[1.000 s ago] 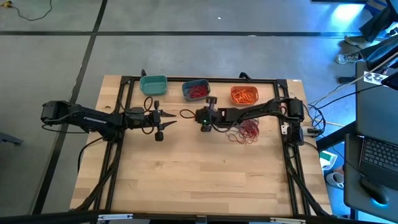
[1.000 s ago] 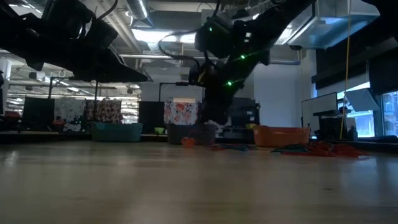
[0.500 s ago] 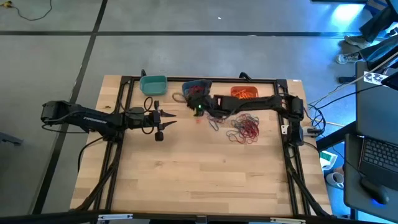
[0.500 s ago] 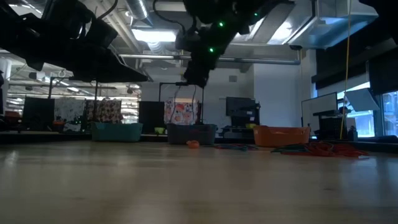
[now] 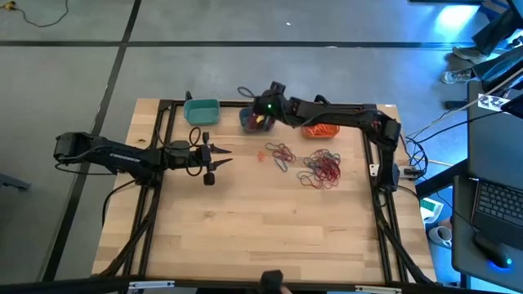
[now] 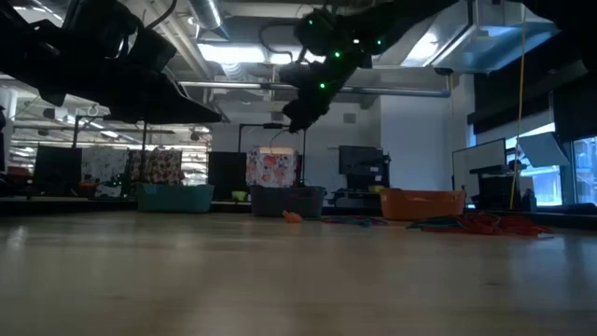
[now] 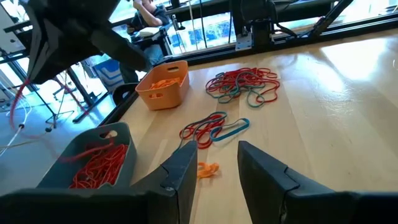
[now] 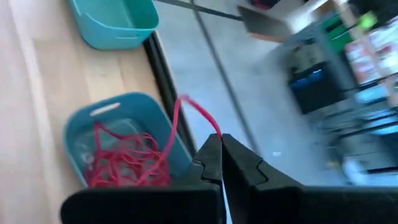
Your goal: Sort rubber bands into baskets
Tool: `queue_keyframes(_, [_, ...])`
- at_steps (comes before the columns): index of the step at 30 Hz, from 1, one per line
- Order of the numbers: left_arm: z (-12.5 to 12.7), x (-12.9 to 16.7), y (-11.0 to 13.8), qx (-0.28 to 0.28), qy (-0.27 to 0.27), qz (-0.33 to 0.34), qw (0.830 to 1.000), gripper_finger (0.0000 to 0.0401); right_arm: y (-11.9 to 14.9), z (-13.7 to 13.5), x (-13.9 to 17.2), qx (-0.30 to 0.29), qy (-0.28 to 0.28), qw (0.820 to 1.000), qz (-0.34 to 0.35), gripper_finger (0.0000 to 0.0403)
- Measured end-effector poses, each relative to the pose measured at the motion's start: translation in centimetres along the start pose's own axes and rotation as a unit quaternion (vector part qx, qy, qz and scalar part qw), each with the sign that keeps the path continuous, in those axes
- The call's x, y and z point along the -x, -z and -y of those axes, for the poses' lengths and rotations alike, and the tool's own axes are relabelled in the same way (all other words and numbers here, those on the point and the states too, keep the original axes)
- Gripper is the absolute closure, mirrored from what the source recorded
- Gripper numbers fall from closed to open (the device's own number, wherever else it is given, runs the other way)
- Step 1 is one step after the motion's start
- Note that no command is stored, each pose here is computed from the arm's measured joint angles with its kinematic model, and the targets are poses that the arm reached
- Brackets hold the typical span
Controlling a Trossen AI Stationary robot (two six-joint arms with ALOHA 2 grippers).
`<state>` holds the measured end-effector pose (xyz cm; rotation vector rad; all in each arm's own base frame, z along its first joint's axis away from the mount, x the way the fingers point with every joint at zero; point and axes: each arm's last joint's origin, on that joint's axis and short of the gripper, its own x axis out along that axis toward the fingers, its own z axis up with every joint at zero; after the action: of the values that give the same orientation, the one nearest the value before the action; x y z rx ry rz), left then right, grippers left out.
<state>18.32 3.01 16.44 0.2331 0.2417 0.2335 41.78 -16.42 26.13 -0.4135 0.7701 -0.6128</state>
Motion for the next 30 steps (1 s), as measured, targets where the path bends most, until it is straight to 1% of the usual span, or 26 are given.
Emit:
queue_keyframes(3, [0.0,0.0,0.0,-0.003,0.000,0.000,1.000,0.0288,0.5,0.9,-0.7,-0.050,-0.033,0.998,0.008,0.0397])
queue_keyframes(6, [0.0,0.0,0.0,-0.003,0.000,0.000,1.000,0.0288,1.2,1.2,-1.2,-0.074,-0.062,0.995,-0.001,0.0385])
queue_keyframes(9, [0.0,0.0,0.0,-0.003,0.000,-0.001,1.000,0.0288,1.6,1.0,-1.4,-0.082,-0.074,0.994,-0.014,0.0348])
queue_keyframes(13, [0.0,0.0,0.1,-0.003,0.001,-0.003,1.000,0.0288,2.1,0.4,-1.3,-0.068,-0.080,0.993,-0.051,0.0283])
queue_keyframes(17, [0.0,0.0,0.1,-0.007,0.001,-0.003,1.000,0.0288,2.5,-1.1,-0.6,-0.056,-0.123,0.987,-0.084,0.0237])
queue_keyframes(20, [0.0,0.0,0.1,-0.006,0.001,-0.003,1.000,0.0288,2.1,-3.0,0.4,-0.044,-0.191,0.977,-0.086,0.0217])
queue_keyframes(23, [0.0,0.0,0.1,-0.004,0.001,-0.003,1.000,0.0288,1.8,-5.0,1.5,-0.039,-0.254,0.963,-0.086,0.0208])
queue_keyframes(25, [0.0,0.0,0.1,-0.002,0.001,-0.004,1.000,0.0288,1.5,-6.2,2.2,-0.037,-0.278,0.956,-0.087,0.0208])
queue_keyframes(30, [0.0,0.0,0.1,-0.001,0.001,-0.004,1.000,0.0288,1.5,-8.7,3.3,-0.017,-0.300,0.950,-0.086,0.0215])
